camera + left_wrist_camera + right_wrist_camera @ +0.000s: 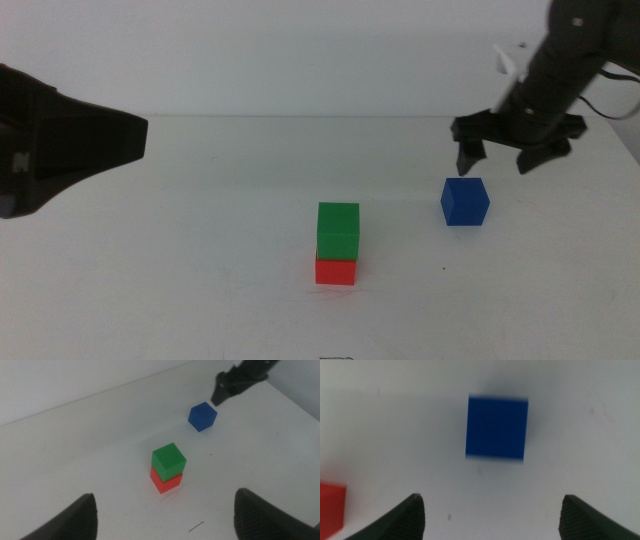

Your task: Stack red cubes first, then green, then blue cubes in a specific spot.

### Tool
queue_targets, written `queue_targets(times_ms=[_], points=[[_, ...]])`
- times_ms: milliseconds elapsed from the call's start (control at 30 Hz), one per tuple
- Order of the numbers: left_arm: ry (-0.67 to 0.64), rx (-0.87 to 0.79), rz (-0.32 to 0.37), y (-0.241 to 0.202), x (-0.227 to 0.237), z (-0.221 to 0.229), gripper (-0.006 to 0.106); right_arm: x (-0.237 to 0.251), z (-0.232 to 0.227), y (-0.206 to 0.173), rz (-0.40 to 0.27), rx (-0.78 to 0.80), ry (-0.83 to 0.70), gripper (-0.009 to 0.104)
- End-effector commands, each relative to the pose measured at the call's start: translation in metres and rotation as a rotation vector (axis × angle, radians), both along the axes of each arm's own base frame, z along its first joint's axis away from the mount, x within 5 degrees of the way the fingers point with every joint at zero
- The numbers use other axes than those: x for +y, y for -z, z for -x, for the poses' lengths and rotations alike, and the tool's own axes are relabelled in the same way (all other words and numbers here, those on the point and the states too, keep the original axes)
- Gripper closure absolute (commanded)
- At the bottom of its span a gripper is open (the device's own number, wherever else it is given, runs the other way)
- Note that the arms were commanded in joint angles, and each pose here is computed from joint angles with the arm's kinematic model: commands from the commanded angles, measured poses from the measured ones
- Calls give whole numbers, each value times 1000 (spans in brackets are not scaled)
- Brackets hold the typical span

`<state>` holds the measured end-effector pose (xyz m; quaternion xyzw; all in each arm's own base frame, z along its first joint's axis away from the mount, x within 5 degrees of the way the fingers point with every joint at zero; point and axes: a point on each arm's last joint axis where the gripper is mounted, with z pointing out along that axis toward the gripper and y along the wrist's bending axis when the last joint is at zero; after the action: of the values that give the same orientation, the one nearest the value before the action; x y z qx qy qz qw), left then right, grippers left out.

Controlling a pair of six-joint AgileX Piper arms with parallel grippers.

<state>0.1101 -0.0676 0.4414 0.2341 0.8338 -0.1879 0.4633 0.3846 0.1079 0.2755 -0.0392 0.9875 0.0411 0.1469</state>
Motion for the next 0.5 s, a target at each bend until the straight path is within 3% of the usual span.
queue_targets(times_ms=[0,467], points=[[-5,-59,55,-11,-1,0,7,1,-11,-25,7,-79,-3,22],[-5,-59,55,-11,-1,0,7,8,-58,25,53,-10,0,22]])
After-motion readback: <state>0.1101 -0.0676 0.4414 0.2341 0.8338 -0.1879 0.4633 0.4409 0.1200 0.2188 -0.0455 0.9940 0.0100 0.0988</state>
